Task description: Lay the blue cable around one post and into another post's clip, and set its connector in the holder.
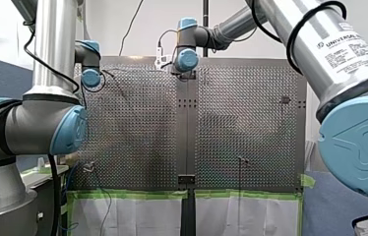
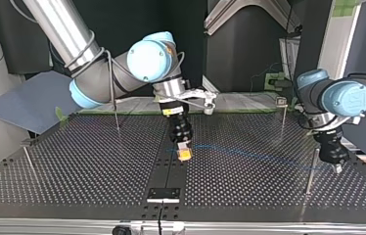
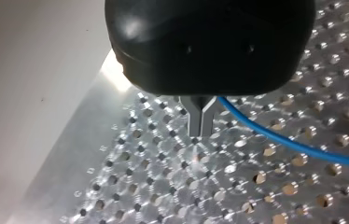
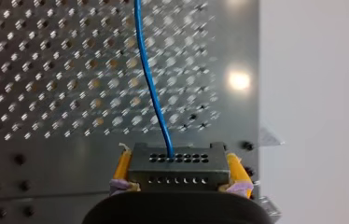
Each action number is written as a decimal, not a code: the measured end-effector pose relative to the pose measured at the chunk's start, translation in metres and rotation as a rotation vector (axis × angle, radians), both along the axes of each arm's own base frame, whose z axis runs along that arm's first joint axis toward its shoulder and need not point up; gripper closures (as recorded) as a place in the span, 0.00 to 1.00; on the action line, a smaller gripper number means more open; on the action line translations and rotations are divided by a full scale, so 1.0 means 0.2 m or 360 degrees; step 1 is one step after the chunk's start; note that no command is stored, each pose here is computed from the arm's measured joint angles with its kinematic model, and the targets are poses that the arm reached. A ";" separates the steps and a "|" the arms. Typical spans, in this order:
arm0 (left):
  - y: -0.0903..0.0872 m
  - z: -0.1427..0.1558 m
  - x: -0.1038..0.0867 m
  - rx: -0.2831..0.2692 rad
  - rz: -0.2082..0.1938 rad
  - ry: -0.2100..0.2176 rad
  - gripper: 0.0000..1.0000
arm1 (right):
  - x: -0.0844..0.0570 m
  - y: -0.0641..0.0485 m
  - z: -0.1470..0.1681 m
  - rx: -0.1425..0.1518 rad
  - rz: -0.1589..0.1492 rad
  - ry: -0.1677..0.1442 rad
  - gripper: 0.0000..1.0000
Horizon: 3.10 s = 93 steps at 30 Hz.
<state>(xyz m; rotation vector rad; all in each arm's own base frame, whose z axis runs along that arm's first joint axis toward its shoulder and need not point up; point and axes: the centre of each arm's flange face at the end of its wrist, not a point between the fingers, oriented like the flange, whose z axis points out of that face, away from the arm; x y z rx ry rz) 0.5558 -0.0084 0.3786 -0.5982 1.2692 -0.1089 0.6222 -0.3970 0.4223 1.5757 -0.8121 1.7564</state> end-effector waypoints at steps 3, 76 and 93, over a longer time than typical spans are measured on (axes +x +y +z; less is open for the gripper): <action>-0.01 -0.02 0.01 -0.0001 -0.0014 0.0008 1.00 | -0.03 -0.02 -0.02 0.0031 -0.0016 0.0033 1.00; -0.19 -0.40 0.13 -0.0153 -0.0091 0.0121 0.00 | -1.18 -0.75 -0.75 0.0229 -0.0576 -0.0101 1.00; -0.22 -0.41 0.13 -0.0153 -0.0107 0.0127 0.00 | -1.72 -0.88 -1.07 0.0301 -0.0732 -0.0280 1.00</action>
